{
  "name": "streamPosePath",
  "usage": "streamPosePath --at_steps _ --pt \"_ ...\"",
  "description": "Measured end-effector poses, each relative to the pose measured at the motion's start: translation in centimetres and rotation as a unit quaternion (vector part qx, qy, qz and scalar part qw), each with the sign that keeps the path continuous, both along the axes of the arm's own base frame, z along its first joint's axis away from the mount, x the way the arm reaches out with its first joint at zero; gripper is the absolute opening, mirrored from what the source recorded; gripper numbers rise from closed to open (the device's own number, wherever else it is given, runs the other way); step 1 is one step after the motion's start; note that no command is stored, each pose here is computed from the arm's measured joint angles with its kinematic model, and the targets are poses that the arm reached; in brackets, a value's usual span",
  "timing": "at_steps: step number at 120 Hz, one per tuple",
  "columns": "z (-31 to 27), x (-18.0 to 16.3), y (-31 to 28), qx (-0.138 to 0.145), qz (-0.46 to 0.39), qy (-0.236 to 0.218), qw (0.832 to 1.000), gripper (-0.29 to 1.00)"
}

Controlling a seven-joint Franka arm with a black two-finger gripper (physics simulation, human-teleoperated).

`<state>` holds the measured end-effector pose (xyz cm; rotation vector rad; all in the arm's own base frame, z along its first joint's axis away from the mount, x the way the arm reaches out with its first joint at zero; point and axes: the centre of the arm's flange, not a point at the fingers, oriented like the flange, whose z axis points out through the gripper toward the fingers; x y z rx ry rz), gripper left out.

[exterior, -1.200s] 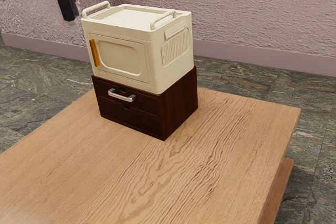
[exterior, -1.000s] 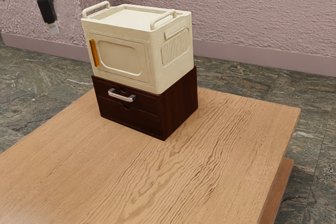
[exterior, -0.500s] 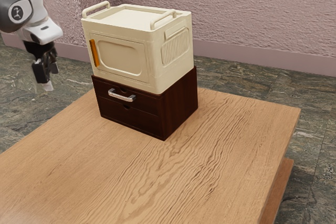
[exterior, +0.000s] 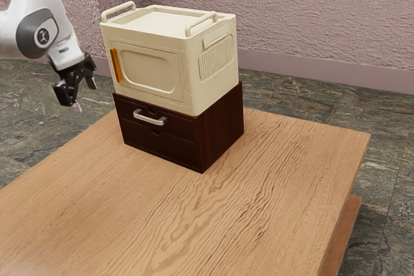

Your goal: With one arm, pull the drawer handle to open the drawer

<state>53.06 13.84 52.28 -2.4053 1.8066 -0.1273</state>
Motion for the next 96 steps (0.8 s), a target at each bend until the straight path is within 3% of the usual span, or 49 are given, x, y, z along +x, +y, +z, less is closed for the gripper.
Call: streamPosePath --at_steps 42,80,96 --pt "-4.5 3.4 -0.6 -0.021 -0.1 -0.037 0.994 0.56" --pt "-7.3 5.5 -1.5 -0.021 -0.166 -0.059 0.984 0.4" --pt "-9.0 6.2 -1.6 -0.043 -0.174 -0.068 0.981 0.39"
